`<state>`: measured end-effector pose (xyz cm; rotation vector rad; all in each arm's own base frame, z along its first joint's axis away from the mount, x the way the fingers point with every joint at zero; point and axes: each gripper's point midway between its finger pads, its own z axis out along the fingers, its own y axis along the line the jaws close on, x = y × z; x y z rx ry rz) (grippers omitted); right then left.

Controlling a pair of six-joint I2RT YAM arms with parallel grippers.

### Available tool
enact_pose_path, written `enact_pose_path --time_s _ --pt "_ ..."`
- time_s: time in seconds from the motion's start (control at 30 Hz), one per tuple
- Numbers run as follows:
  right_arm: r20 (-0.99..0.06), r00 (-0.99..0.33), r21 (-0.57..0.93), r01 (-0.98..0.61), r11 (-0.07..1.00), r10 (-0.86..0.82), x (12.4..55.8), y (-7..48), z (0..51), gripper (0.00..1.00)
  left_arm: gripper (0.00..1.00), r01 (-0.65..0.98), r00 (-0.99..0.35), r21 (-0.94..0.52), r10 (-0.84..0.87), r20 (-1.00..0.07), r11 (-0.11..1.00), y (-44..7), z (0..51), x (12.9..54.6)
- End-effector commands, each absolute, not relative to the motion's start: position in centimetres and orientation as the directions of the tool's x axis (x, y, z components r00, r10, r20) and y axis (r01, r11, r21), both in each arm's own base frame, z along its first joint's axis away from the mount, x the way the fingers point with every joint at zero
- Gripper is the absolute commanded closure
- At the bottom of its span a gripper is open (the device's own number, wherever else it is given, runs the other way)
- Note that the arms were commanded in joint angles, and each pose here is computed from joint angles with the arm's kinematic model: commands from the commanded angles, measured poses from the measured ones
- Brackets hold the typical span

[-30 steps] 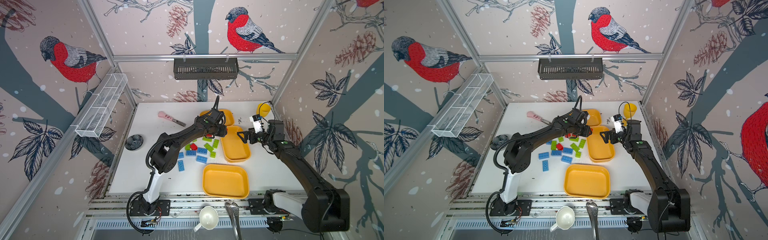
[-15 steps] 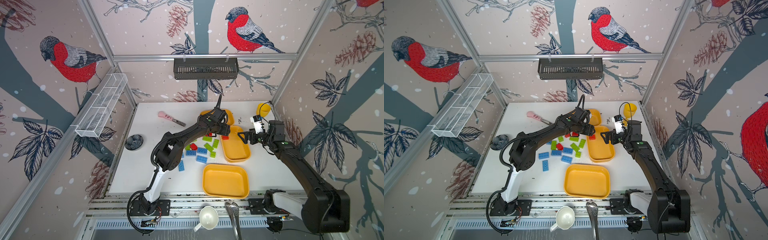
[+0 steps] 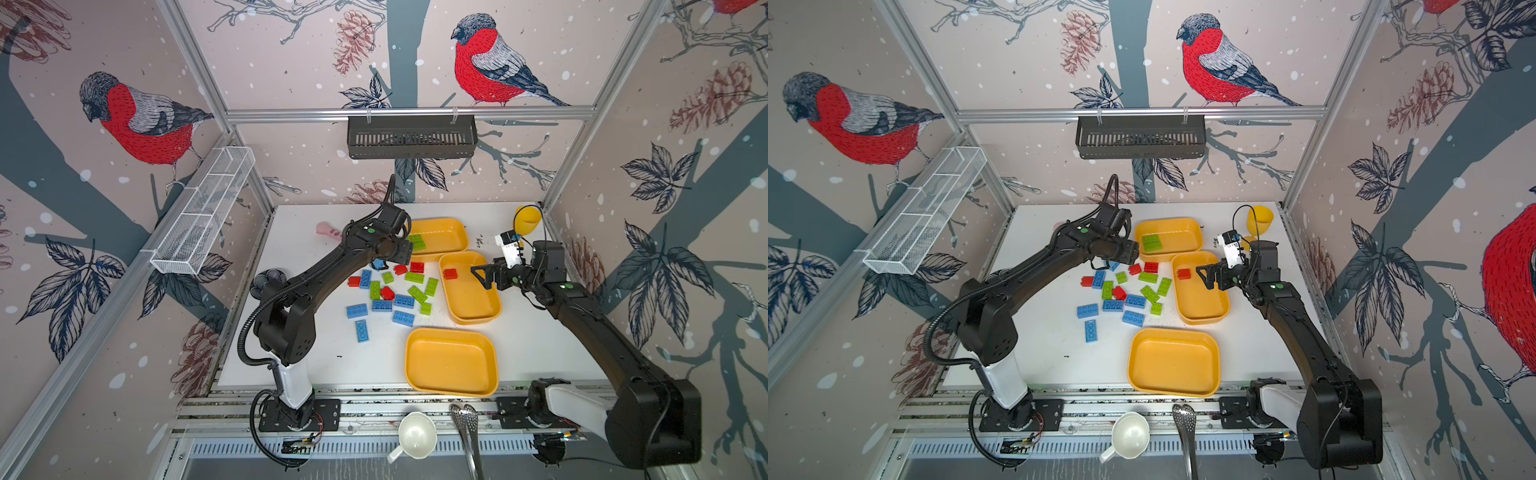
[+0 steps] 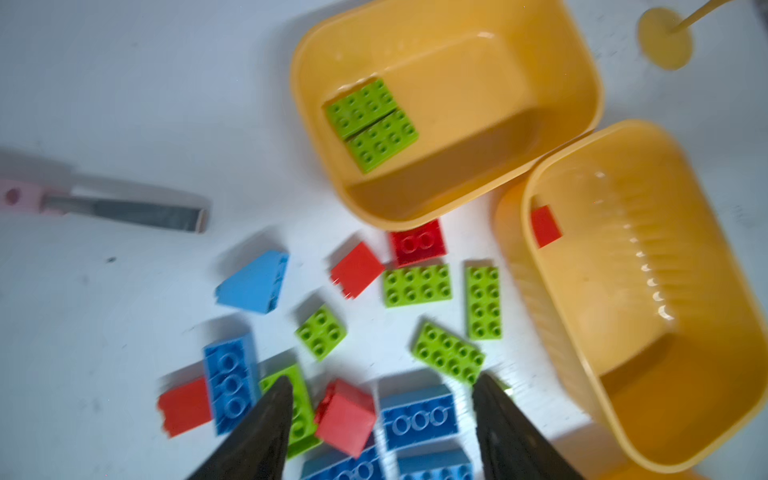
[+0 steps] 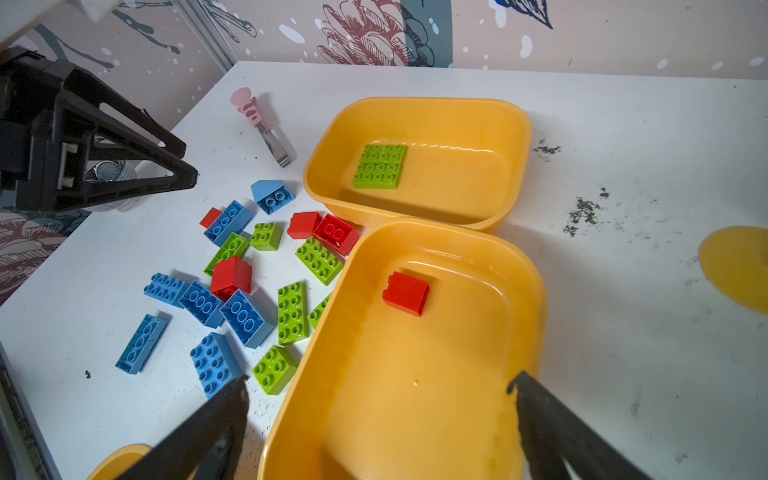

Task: Sort the legos into containers by color
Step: 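Move the left gripper back over another red 2x2 brick, then grasp the second red brick with the left gripper and lift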

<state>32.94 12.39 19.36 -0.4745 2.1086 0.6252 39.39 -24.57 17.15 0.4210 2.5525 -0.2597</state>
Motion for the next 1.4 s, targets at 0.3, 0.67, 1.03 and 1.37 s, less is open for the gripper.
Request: enact_pose_path --time_s 0.3,0.67,1.03,1.37 --pt "-0.815 -0.555 0.244 -0.589 0.771 -0.166 32.1 14.4 18.6 0.0 0.37 0.182 -0.89 -0.017 0.157 -0.428 0.983 -14.0 10.4 39.0" --pt "-0.804 -0.564 0.233 -0.59 0.773 -0.188 31.6 14.5 18.2 0.0 0.38 0.431 -0.846 0.093 0.438 -0.303 0.897 -10.6 6.0 38.5" --pt "-0.804 -0.561 0.23 -0.597 0.769 -0.195 31.7 14.9 18.1 0.01 0.37 0.545 -0.799 0.156 0.566 -0.202 0.824 -8.9 3.9 38.9" --pt "-0.801 -0.562 0.229 -0.607 0.761 -0.207 32.1 15.1 18.0 0.0 0.37 0.588 -0.771 0.116 0.599 -0.217 0.8 -9.9 3.0 39.2"
